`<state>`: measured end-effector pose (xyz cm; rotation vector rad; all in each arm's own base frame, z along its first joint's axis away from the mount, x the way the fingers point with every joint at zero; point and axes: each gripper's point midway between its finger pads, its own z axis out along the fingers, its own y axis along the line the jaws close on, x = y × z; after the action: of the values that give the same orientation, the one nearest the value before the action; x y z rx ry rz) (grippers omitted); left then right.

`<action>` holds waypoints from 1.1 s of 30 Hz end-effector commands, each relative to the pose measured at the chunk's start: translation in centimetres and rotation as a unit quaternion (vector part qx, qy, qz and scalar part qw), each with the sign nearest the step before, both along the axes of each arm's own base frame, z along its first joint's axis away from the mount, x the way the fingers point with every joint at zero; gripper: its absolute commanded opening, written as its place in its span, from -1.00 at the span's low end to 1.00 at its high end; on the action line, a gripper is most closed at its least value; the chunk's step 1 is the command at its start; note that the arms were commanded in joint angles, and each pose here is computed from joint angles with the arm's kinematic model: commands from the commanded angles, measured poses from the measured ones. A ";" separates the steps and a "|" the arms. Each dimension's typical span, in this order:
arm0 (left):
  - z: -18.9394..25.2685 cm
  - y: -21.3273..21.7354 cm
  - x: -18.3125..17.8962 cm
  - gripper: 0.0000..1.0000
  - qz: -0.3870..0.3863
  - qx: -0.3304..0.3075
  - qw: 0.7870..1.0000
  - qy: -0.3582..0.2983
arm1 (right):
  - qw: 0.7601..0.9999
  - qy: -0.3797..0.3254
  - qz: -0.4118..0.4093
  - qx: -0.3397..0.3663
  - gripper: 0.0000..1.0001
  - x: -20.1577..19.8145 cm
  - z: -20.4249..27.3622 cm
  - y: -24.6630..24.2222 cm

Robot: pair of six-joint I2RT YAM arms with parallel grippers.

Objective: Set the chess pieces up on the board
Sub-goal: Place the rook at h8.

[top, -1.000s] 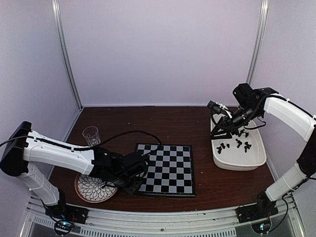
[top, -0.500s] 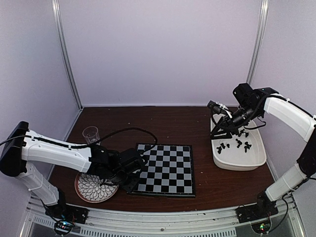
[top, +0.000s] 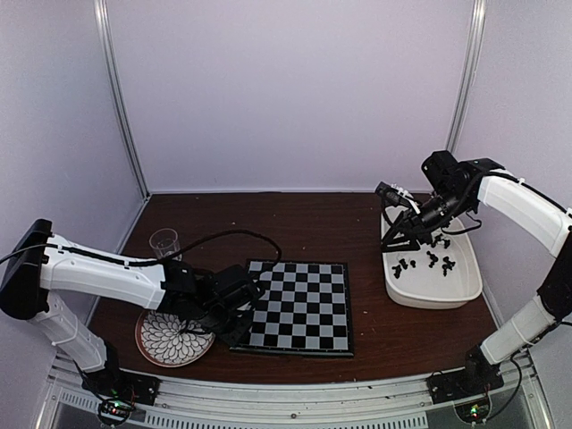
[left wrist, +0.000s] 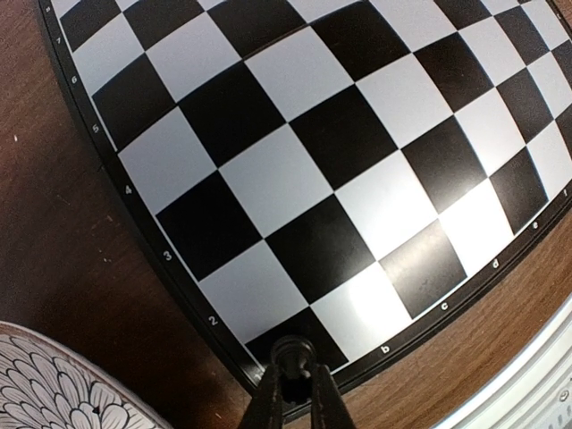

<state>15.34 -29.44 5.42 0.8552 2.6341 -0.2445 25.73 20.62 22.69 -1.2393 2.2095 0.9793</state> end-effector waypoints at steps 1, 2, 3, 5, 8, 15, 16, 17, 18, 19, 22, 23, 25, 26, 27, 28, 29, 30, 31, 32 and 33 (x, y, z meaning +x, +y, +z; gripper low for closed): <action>0.6 -0.4 0.2 -1.00 0.000 -0.021 1.000 0.001 | 1.000 -0.011 0.003 0.010 -0.10 -0.2 0.8 0.1; 0.5 -0.4 0.1 -1.00 0.000 -0.021 1.000 0.003 | 1.000 -0.010 0.003 0.010 -0.09 -0.2 0.8 0.1; 0.5 -0.4 0.1 -1.00 0.000 -0.022 1.000 0.004 | 1.000 -0.010 0.003 0.010 -0.09 -0.2 0.8 0.1; 0.5 -0.5 0.0 -1.00 0.000 -0.023 1.000 0.007 | 1.000 -0.011 0.003 0.010 -0.09 -0.2 0.7 0.1; 0.4 -0.5 0.0 -1.00 -0.002 -0.023 1.000 0.008 | 1.000 -0.011 0.003 0.010 -0.10 -0.2 0.7 0.1; 0.3 -0.5 0.0 -1.00 -0.003 -0.022 1.000 0.009 | 1.000 -0.012 0.003 0.009 -0.10 -0.3 0.6 0.1; 0.3 -0.6 0.0 -1.00 -0.003 -0.023 1.000 0.009 | 1.000 -0.011 0.003 0.008 -0.10 -0.3 0.6 0.1; 0.3 -0.6 0.0 -1.00 -0.003 -0.023 1.000 0.009 | 1.000 -0.011 0.003 0.009 -0.10 -0.3 0.6 0.1; 0.3 -0.6 0.0 -1.00 -0.003 -0.023 1.000 0.009 | 1.000 -0.011 0.003 0.009 -0.10 -0.3 0.6 0.1; 0.3 -0.6 0.0 -1.00 -0.003 -0.023 1.000 0.009 | 1.000 -0.011 0.003 0.009 -0.10 -0.3 0.6 0.1; 0.3 -0.5 0.0 -1.00 -0.002 -0.023 1.000 0.009 | 1.000 -0.012 0.002 0.008 -0.10 -0.3 0.6 0.0; 0.2 -0.5 0.0 -1.00 -0.003 -0.022 1.000 0.010 | 1.000 -0.012 0.002 0.007 -0.10 -0.3 0.6 0.0; 0.2 -0.5 0.0 -1.00 -0.002 -0.022 1.000 0.010 | 1.000 -0.011 0.002 0.007 -0.10 -0.4 0.6 0.0; 0.2 -0.5 -0.1 -1.00 -0.003 -0.023 1.000 0.011 | 1.000 -0.012 0.002 0.007 -0.10 -0.3 0.6 0.0; 0.2 -0.6 -0.1 -1.00 -0.003 -0.023 1.000 0.011 | 1.000 -0.012 0.002 0.007 -0.10 -0.4 0.5 0.0; 0.2 -0.6 -0.1 -1.00 -0.003 -0.023 1.000 0.012 | 1.000 -0.013 0.002 0.007 -0.10 -0.4 0.6 0.0; 0.1 -0.6 -0.1 -1.00 -0.004 -0.022 1.000 0.013 | 1.000 -0.013 0.002 0.007 -0.10 -0.4 0.6 0.0; 0.1 -0.6 -0.1 -1.00 -0.004 -0.021 1.000 0.014 | 1.000 -0.013 0.002 0.007 -0.10 -0.4 0.6 0.0; 0.1 -0.6 -0.1 -1.00 -0.005 -0.022 1.000 0.013 | 1.000 -0.013 0.002 0.006 -0.10 -0.4 0.6 0.0; 0.1 -0.6 -0.1 -1.00 -0.005 -0.022 1.000 0.013 | 1.000 -0.014 0.002 0.007 -0.10 -0.4 0.6 0.0; 0.1 -0.7 -0.1 -1.00 -0.005 -0.023 1.000 0.013 | 1.000 -0.014 0.002 0.007 -0.10 -0.4 0.6 0.0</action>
<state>14.95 -29.51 5.22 0.8629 2.6583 -0.2760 25.72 20.62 22.68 -1.2370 2.2120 0.9799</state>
